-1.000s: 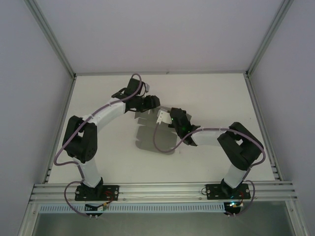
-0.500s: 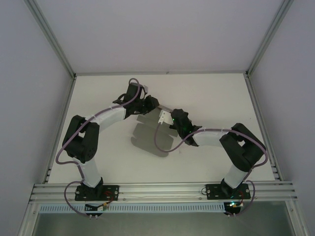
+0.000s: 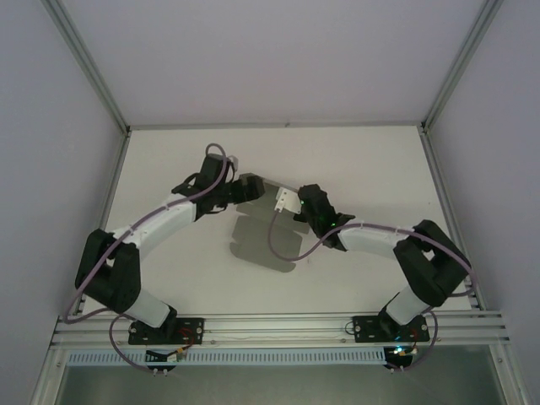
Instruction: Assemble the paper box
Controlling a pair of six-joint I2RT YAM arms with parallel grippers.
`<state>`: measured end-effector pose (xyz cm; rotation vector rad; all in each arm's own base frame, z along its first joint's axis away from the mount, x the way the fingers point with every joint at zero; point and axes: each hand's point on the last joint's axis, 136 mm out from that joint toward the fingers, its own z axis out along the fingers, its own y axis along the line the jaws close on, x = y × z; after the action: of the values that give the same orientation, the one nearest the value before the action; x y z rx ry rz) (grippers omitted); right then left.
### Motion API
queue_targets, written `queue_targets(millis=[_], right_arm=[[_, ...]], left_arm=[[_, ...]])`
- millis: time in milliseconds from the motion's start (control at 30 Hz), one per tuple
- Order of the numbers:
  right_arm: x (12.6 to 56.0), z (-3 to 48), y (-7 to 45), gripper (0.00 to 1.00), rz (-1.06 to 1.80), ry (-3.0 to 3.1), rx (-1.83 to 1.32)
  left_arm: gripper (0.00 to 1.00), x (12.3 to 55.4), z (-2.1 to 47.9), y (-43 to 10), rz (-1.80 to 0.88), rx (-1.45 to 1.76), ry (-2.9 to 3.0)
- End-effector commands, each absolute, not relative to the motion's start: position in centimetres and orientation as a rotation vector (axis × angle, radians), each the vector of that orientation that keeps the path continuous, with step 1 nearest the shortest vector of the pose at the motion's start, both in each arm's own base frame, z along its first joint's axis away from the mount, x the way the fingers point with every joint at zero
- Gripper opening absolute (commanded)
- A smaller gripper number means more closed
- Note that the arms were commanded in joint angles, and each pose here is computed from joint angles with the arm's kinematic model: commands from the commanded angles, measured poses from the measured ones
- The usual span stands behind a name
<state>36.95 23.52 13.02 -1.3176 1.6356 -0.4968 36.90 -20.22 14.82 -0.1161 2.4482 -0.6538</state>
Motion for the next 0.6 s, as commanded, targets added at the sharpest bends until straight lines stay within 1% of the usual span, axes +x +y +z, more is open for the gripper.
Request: queue_targets(millis=[0,133,200,267,333,433,467,533,567], right_arm=[[35.7,12.7,23.1,0.05,-0.382,1.701,-1.335],[35.6,12.8,22.9,0.05,-0.368,1.723,-1.333],[35.7,12.5,22.8,0.05,-0.368,1.753,-1.332],[35.9,12.3,22.9,0.05,-0.360,1.767,-1.318],[35.9,12.3,23.0,0.05,-0.336,1.780,-1.303],[35.8,12.2,23.2,0.04,-0.295,1.800,-1.289],[35.9,12.2,23.2,0.04,-0.285,1.809,-1.283],[36.0,12.1,23.0,0.04,-0.277,1.828,-1.278],[36.1,12.0,22.8,0.04,-0.274,1.838,-1.270]], left_arm=[[1.00,35.6,12.2,-16.2,-0.491,-0.144,2.508],[1.00,35.1,11.5,-13.5,-0.394,-0.207,2.495],[0.98,35.4,12.0,-14.6,-0.518,-0.173,2.439],[0.92,35.3,12.6,-16.7,-0.667,-0.076,2.389],[0.86,35.4,12.6,-18.0,-0.757,-0.025,2.355],[0.71,35.8,12.1,-19.0,-0.814,0.017,2.357],[0.67,35.8,11.9,-19.5,-0.843,0.035,2.356],[0.63,35.9,11.8,-20.2,-0.895,0.051,2.343],[0.58,35.9,11.5,-20.3,-0.902,0.045,2.345]])
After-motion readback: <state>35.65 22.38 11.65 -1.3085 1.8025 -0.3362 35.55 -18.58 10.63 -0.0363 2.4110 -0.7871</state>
